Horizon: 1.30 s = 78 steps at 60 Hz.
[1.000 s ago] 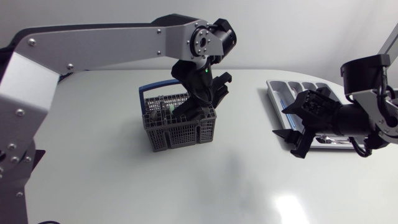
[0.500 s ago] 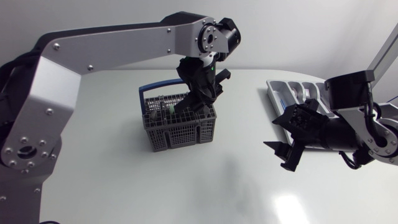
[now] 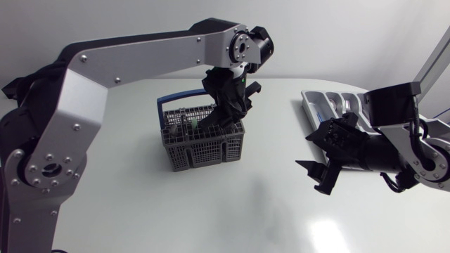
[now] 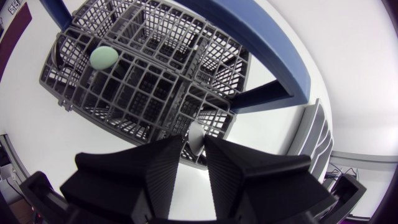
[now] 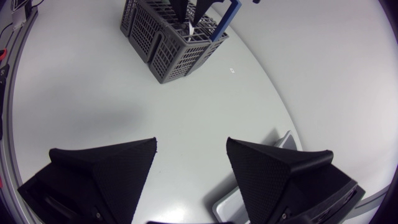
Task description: Unload the cutlery basket into the drawer organizer.
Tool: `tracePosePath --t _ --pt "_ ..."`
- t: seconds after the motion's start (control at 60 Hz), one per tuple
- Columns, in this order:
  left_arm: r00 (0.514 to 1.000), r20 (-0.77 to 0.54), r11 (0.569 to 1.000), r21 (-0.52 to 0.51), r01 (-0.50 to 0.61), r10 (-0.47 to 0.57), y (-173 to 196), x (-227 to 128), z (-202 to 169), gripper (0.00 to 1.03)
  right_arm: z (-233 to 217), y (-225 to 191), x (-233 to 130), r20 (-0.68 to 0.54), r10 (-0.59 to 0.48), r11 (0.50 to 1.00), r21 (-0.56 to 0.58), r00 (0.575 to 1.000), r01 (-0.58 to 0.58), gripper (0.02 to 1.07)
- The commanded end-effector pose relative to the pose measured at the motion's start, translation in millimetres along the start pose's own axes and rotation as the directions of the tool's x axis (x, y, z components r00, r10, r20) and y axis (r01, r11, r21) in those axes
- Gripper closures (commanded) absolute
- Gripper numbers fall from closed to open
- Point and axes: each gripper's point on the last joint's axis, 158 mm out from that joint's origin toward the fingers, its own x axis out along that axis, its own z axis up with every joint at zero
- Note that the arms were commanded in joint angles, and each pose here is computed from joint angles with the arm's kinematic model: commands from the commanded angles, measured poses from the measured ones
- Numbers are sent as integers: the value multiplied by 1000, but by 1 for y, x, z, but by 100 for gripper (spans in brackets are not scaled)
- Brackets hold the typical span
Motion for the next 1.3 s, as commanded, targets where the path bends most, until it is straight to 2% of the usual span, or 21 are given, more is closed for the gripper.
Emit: tracePosePath --t 0.0,0.417,0.467,1.167,1.283 --pt "1000 -1 999 -44 -14 14 0 5 3 77 -6 11 2 -10 12 1000 14 1000 -11 26" --pt "1000 -12 999 -42 -3 3 -2 4 2 79 -8 15 3 -13 20 1000 10 1000 -20 26" --pt "1000 -13 999 -42 -7 6 -2 6 2 84 -9 16 3 -14 21 1000 9 1000 -21 26" --pt "1000 0 999 -37 6 -6 -3 3 3 84 -10 22 5 -14 29 1000 -1 999 -29 26" --pt "1000 15 999 -36 14 -14 -4 -3 6 89 -11 22 5 -14 29 1000 -2 999 -29 26"
